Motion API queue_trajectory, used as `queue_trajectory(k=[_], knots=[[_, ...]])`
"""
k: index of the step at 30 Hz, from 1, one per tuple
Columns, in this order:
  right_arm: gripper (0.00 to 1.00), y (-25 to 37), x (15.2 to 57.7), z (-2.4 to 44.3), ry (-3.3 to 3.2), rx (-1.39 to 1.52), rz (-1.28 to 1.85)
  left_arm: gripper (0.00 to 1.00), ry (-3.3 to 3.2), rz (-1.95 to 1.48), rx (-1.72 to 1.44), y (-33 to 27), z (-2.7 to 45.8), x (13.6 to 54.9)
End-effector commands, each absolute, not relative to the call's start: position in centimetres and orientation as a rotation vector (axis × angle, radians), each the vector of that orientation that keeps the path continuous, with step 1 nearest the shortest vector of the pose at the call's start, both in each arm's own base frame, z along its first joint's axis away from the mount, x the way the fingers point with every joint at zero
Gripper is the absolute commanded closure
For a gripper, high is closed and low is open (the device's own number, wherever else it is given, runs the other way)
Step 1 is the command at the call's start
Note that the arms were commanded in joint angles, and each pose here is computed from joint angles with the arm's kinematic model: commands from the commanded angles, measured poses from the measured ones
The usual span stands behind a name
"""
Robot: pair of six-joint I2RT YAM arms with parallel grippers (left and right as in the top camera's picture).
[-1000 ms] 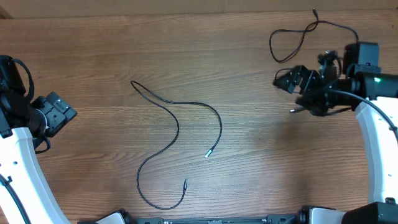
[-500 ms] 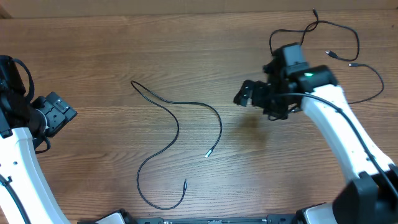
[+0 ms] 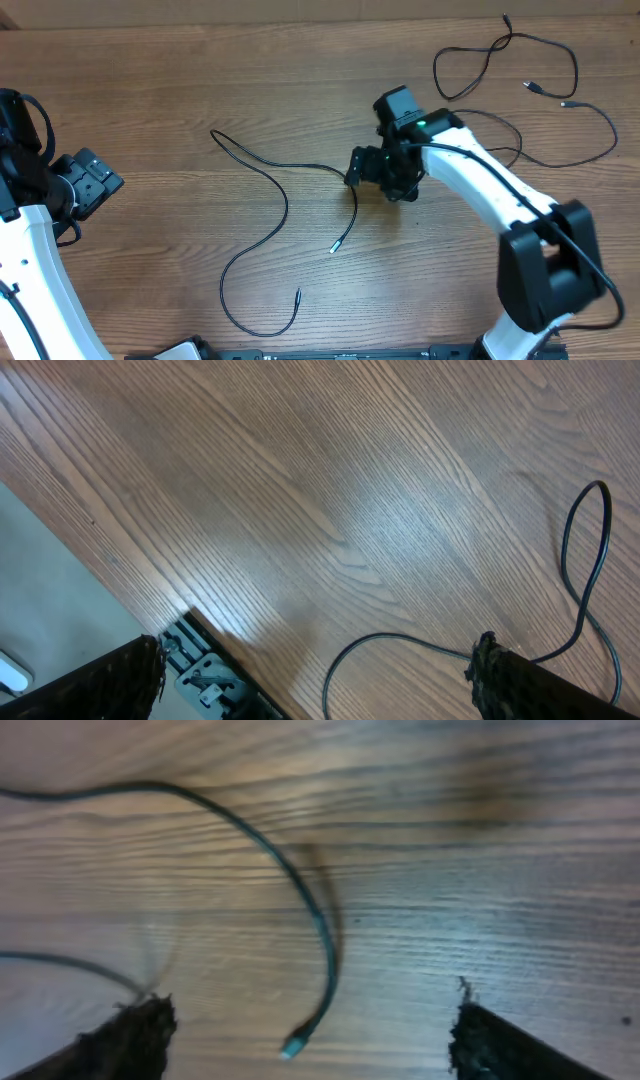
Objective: Untangle cables
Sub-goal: 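Move the right gripper left toward the cable at table center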
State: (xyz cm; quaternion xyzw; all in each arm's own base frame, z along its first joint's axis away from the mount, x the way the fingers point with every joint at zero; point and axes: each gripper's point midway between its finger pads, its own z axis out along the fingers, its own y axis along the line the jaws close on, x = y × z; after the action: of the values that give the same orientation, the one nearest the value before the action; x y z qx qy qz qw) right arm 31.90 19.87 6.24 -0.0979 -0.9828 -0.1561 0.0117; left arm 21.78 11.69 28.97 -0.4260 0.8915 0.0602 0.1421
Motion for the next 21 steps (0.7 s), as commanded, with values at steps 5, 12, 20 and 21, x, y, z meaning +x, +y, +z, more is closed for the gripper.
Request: queue_trajectory(k=[5, 12, 20, 21], knots=[[0.16, 19.7, 31.5, 3.8, -3.033, -0.470, -0.346, 0.01, 2.563, 0.170, -1.254, 11.7, 28.9, 21.7], [0.15, 21.7, 30.4, 3.0, -3.060, -0.234, -0.334, 0.00, 2.563, 0.170, -1.254, 11.7, 28.9, 21.7], [0.15, 21.7, 30.5, 2.6, -3.182, -0.214, -0.125, 0.00, 2.563, 0.170, -1.254, 11.7, 28.9, 21.7], [0.16, 21.8, 30.5, 2.6, -3.185, -0.210, -0.128, 0.01, 2.563, 0.170, -1.254, 11.7, 28.9, 21.7]])
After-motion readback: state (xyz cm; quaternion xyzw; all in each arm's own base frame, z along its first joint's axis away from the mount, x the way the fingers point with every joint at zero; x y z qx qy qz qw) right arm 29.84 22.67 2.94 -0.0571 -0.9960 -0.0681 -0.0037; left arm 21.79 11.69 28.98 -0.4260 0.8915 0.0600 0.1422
